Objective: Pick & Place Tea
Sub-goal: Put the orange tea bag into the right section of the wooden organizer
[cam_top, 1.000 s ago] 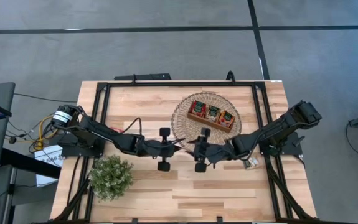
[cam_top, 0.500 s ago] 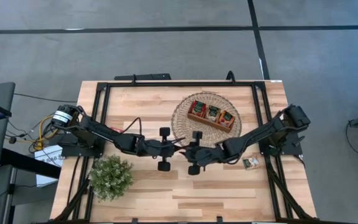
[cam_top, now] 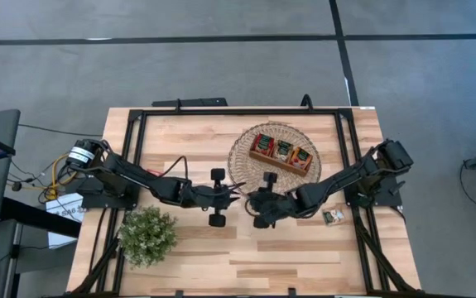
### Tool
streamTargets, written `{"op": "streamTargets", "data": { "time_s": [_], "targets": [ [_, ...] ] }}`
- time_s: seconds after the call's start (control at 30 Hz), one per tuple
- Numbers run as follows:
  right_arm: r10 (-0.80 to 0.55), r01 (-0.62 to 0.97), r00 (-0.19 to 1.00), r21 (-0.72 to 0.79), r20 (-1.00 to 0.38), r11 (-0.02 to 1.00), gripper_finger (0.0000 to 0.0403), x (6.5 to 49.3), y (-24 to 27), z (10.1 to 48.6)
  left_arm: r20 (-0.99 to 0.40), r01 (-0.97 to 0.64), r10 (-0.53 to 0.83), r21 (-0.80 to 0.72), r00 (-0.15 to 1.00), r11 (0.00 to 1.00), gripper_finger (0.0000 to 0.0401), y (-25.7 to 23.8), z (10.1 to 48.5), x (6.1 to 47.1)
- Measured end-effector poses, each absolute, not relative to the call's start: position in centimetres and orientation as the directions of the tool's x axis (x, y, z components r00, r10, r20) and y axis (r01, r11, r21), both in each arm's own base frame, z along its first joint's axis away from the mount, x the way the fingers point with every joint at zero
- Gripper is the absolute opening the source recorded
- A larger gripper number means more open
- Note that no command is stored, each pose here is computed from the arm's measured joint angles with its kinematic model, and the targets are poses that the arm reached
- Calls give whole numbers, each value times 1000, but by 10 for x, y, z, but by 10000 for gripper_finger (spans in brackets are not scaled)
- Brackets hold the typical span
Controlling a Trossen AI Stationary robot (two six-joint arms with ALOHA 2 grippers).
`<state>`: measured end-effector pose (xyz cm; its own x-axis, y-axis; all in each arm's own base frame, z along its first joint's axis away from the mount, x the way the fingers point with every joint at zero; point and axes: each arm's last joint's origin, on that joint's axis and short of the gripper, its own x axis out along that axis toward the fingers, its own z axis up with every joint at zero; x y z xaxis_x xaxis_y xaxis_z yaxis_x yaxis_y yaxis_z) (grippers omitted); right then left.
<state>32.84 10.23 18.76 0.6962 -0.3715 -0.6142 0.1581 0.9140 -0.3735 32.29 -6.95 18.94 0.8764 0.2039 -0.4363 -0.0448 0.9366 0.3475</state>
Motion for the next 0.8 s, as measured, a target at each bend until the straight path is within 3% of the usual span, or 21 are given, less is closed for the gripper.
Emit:
{"op": "streamTargets", "data": {
  "time_s": [0.17, 0.3, 0.53, 0.8],
  "targets": [
    [-459, 268, 656, -384, -599, 884, 0, 292, 87, 195, -447, -136, 339, 426, 828, 894, 115, -65, 189, 318],
    [-501, 378, 664, -330, -555, 865, 0, 248, 68, 209, -441, -171, 388, 454, 809, 874, 143, -63, 188, 317],
    [-576, 551, 607, -232, -547, 801, 0, 190, 28, 209, -437, -165, 385, 461, 813, 872, 149, -63, 189, 317],
    [-611, 601, 479, -272, -630, 752, 0, 174, 0, 194, -435, -163, 382, 460, 816, 873, 149, -64, 189, 318]
  ]
}}
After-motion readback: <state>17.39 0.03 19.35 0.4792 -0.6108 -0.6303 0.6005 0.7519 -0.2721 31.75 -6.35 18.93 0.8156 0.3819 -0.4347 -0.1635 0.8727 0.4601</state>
